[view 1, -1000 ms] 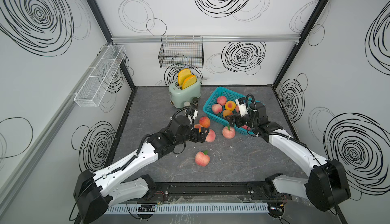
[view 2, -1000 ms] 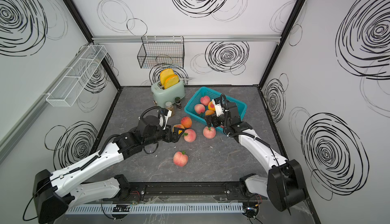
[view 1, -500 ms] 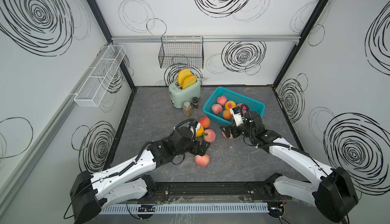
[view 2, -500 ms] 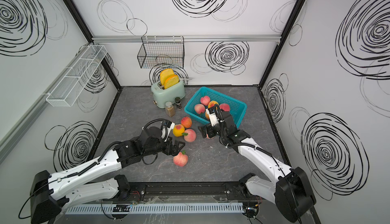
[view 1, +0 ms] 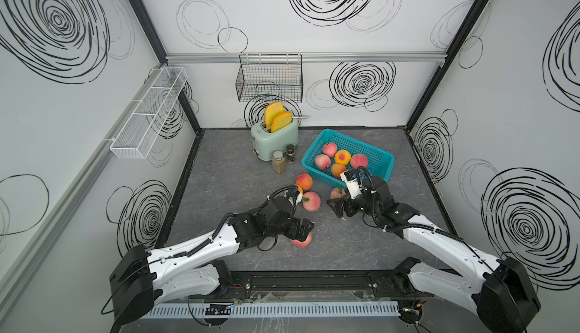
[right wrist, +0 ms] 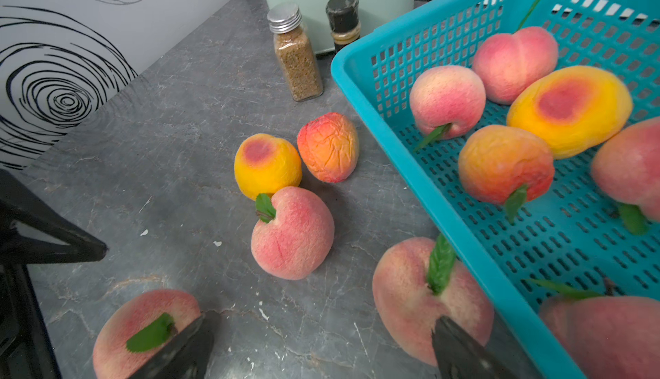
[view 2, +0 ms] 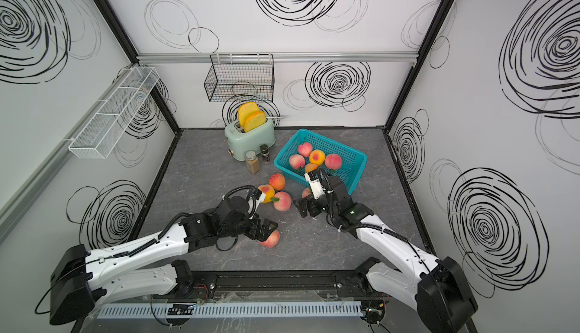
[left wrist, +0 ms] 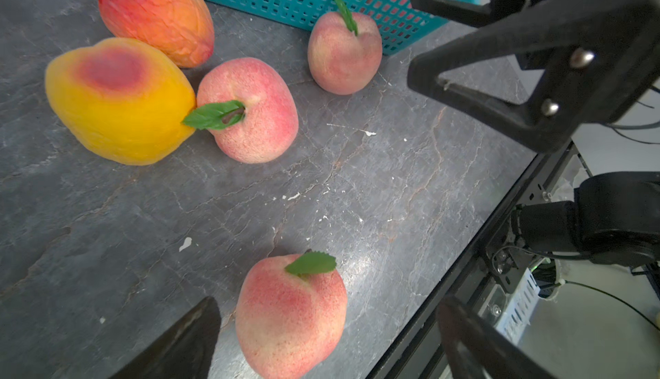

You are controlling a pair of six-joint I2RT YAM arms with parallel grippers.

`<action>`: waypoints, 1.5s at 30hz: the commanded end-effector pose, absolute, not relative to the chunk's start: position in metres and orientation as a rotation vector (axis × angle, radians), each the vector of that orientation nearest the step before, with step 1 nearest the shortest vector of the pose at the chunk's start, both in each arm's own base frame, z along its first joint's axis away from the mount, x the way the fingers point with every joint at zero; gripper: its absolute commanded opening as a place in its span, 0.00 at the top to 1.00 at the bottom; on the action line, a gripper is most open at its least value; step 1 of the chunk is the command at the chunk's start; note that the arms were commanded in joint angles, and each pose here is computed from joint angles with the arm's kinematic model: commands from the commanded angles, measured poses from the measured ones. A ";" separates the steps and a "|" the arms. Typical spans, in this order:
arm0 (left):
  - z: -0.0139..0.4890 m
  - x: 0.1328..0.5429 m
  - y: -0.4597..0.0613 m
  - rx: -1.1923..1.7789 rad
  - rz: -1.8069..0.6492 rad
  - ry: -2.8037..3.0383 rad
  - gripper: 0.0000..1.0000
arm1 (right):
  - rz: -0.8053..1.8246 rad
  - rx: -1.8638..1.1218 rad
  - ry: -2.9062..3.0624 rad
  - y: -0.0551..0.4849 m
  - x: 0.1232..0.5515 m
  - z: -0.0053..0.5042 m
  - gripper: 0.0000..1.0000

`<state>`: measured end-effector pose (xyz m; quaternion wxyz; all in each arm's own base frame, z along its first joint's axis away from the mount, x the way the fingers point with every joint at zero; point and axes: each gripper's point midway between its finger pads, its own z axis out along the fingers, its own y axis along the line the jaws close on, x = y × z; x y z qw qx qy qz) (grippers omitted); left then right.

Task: Put the peaches into the basket
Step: Place the peach in the basket, then pick up the peach from the center of the board.

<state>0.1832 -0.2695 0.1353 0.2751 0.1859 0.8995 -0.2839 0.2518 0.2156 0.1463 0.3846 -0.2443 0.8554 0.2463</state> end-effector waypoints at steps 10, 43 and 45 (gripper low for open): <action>0.105 0.179 -0.269 0.550 -0.523 2.488 0.02 | 0.728 -0.660 2.191 0.229 0.221 0.135 0.01; 0.064 0.180 -0.271 0.566 -0.458 2.555 0.21 | 0.718 -0.667 2.209 0.225 0.213 0.120 0.00; 0.065 0.181 -0.271 0.566 -0.463 2.552 0.23 | 0.717 -0.668 2.210 0.225 0.213 0.119 0.00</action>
